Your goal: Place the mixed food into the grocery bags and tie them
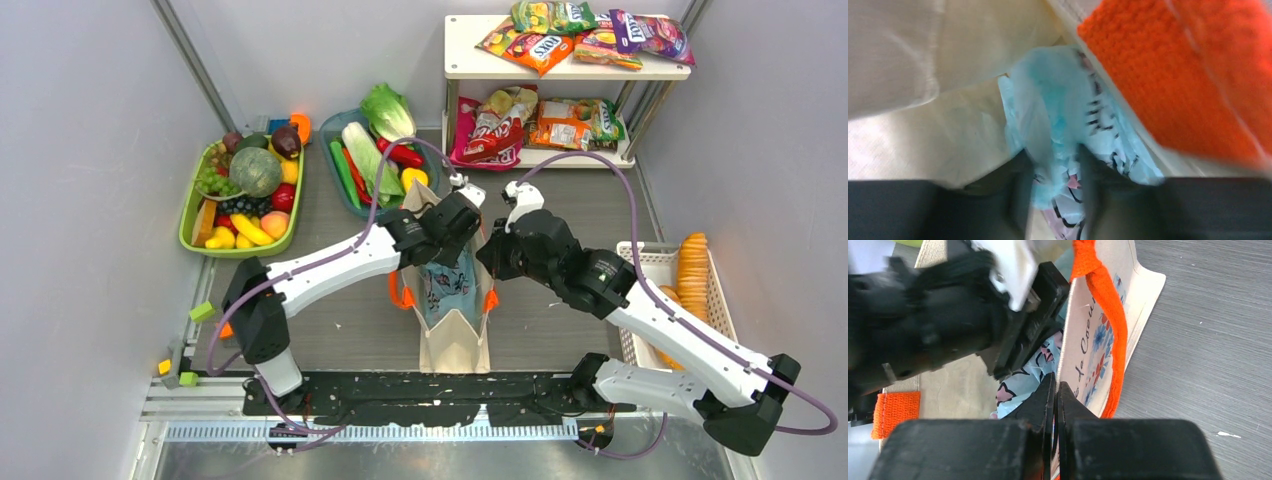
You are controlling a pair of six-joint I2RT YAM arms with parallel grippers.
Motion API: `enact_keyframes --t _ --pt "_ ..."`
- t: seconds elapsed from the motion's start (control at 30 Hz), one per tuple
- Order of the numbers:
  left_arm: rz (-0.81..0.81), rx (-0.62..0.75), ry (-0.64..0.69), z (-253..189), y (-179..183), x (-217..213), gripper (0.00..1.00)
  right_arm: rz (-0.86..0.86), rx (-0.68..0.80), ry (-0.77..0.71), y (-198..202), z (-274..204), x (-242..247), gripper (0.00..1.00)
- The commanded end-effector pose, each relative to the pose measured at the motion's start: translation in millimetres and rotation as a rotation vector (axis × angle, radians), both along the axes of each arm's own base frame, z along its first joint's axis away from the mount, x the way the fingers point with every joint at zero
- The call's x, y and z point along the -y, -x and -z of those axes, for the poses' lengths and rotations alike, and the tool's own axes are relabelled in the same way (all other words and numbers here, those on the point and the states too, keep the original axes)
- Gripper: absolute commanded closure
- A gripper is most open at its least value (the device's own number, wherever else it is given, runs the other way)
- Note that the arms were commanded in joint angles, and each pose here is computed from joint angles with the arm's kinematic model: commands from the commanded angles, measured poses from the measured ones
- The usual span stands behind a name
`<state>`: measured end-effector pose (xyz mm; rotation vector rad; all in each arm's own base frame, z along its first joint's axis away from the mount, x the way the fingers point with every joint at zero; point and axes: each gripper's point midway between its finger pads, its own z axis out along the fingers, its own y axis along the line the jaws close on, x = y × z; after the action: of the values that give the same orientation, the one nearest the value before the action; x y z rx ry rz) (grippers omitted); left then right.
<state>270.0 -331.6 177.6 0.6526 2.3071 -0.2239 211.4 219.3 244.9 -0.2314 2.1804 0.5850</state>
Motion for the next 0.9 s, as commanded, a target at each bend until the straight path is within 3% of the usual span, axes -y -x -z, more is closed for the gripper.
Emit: enact_keyframes --t 0.0,0.03,0.07,0.3,0.43,0.6,0.7,0.87 --pt "-0.049 0.011 -0.064 0.4 -7.3 -10.4 0.84 0.028 0.075 -0.102 -5.3 -29.0 -1.4 0.95" --pt "-0.05 0.013 -0.063 -2.3 -6.2 -11.7 0.98 0.038 0.081 -0.101 -5.4 -29.0 1.2 0.95" --pt "-0.05 0.02 -0.055 -7.8 -4.6 -13.2 1.0 0.047 0.084 -0.099 -6.2 -28.6 3.2 0.95" --pt "0.061 0.082 0.15 -95.8 22.2 -15.6 1.0 0.154 0.114 -0.058 -13.5 -20.3 25.0 0.95" --pt "0.077 0.16 0.229 -159.7 32.9 -38.9 1.0 0.186 0.118 -0.044 -15.9 -16.3 31.2 0.95" --pt "-0.053 0.262 0.325 -237.1 27.8 -110.1 1.0 0.191 0.112 -0.034 -15.7 -13.7 32.6 0.95" --pt "-0.19 0.327 0.352 -257.0 20.3 -160.4 1.0 0.202 0.115 -0.032 -16.2 -14.4 35.3 0.95" --pt "-0.522 0.432 0.271 -269.0 14.2 -266.9 1.0 0.216 0.121 -0.031 -15.2 -15.9 40.1 0.95"
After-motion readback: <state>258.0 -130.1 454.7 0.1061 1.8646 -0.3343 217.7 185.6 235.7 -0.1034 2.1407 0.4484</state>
